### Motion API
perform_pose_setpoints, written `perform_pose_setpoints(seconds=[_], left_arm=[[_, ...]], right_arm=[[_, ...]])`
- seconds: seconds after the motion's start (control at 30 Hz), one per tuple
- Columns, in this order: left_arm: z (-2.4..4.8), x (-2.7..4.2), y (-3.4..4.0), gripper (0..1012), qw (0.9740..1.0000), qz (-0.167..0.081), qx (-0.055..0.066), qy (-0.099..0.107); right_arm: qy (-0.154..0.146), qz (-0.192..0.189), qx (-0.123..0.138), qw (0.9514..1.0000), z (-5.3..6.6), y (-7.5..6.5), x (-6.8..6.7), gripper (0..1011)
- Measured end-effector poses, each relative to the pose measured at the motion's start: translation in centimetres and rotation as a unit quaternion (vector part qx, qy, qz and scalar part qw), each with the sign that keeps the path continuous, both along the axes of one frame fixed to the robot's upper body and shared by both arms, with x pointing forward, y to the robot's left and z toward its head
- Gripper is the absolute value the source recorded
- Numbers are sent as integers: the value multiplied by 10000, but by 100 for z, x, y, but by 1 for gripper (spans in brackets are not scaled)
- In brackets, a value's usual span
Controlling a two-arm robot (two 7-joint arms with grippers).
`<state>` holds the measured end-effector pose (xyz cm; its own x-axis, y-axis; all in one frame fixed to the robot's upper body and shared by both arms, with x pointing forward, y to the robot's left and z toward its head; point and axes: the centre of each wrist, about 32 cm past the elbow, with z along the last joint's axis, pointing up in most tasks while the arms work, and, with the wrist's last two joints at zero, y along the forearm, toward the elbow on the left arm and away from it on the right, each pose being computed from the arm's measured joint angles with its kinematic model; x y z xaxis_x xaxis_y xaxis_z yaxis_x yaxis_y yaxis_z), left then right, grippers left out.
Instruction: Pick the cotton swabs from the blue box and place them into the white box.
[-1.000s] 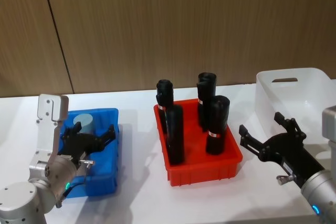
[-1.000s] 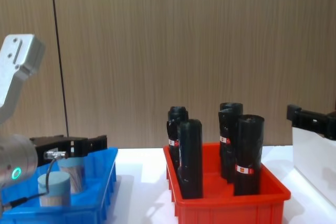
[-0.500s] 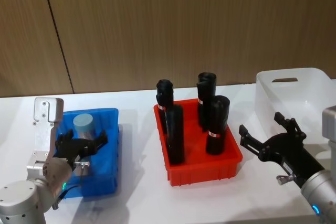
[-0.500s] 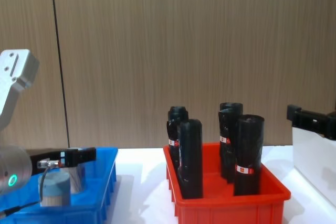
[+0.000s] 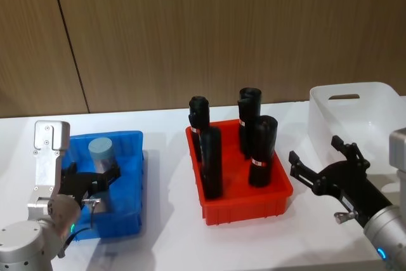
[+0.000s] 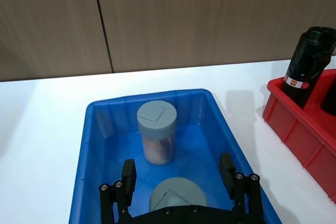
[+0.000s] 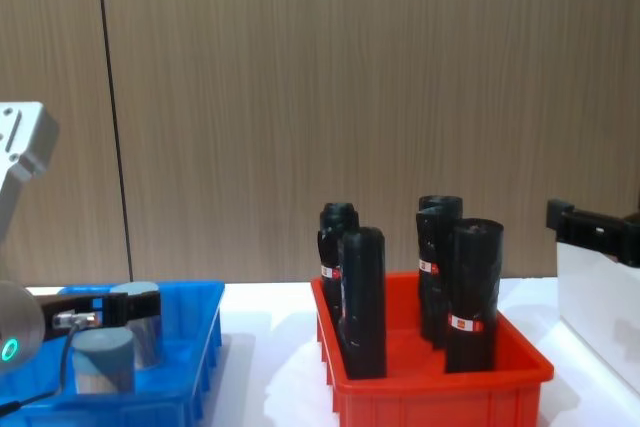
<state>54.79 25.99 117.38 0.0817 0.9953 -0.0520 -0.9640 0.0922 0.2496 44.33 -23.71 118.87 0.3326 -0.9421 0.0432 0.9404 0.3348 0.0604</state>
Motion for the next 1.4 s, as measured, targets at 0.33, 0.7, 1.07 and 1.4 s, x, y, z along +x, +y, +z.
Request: perform_pose_setpoints(seconds=[0.33,0.7,1.07,1.4], left_arm=[[-25,-35,26,1000,9997,91,-169,123],[-70,-41,49,1000,9993,-25,-313,213],[-108,-35,49,1000,9988,-82,-385,292],[-118,-51,35,808,9988,3,-356,342]], right_arm=[[0,0,0,10000,0,0,0,1001],[0,0,0,10000,0,0,0,1001],[0,0,0,10000,0,0,0,1001],[0,0,0,10000,0,0,0,1001]])
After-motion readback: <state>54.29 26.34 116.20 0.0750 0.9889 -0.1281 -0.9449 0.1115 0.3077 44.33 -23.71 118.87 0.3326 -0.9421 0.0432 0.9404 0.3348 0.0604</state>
